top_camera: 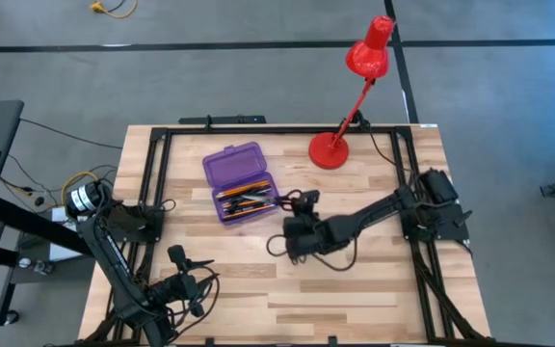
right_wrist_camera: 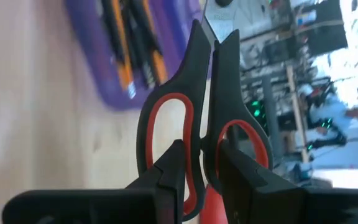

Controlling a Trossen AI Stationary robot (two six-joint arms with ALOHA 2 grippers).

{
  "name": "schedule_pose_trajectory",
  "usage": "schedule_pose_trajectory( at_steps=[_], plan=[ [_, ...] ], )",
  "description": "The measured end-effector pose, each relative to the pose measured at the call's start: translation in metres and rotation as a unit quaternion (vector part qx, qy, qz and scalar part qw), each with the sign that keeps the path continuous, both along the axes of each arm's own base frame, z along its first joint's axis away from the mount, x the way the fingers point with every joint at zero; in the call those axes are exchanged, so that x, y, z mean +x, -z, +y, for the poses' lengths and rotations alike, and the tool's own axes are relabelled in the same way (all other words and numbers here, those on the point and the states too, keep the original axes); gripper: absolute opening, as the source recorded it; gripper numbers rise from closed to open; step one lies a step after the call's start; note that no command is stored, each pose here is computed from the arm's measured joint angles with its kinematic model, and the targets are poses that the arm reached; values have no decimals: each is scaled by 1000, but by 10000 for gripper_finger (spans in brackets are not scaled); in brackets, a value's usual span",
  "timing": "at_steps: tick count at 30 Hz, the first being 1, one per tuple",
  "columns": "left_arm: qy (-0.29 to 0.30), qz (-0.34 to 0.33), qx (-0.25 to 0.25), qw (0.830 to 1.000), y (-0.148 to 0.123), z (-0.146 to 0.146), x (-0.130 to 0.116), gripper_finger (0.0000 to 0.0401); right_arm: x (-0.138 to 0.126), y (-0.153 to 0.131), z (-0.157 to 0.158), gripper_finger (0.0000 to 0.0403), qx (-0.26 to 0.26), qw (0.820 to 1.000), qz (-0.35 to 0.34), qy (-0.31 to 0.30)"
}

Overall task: Pick & place school supplies into a supply box
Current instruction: Put the black scissors into the purple supply box

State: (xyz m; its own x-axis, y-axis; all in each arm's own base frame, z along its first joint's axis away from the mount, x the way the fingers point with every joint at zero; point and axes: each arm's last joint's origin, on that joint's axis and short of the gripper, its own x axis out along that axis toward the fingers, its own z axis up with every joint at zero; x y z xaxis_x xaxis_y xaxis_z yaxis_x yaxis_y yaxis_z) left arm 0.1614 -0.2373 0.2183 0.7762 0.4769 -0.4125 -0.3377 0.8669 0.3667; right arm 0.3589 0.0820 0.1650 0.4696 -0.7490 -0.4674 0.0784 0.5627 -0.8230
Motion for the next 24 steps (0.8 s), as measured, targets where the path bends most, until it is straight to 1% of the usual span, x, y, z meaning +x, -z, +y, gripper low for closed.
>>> schedule_pose_trajectory(
  at_steps=[2,4,9,12,14,19,24],
  plan=[
    [-1,5,-3,1000,0,0,0,162,9,-4,-8,59,-11,1000,-3,-13],
    [-1,5,-3,1000,0,0,0,162,17,-7,-17,59,-9,1000,-9,-27],
    [0,5,-3,1000,0,0,-1,162,32,-14,-37,59,12,998,-38,-57],
    [0,2,-1,1000,0,0,0,162,39,-16,-45,59,34,994,-60,-83],
    [0,2,-1,1000,0,0,0,162,44,-12,-50,59,41,993,-66,-92],
    [0,1,-2,1000,0,0,0,162,58,11,-55,59,47,994,-37,-92],
    [-1,0,-5,1000,0,0,0,162,72,23,-52,59,33,994,-14,-101]
  ],
)
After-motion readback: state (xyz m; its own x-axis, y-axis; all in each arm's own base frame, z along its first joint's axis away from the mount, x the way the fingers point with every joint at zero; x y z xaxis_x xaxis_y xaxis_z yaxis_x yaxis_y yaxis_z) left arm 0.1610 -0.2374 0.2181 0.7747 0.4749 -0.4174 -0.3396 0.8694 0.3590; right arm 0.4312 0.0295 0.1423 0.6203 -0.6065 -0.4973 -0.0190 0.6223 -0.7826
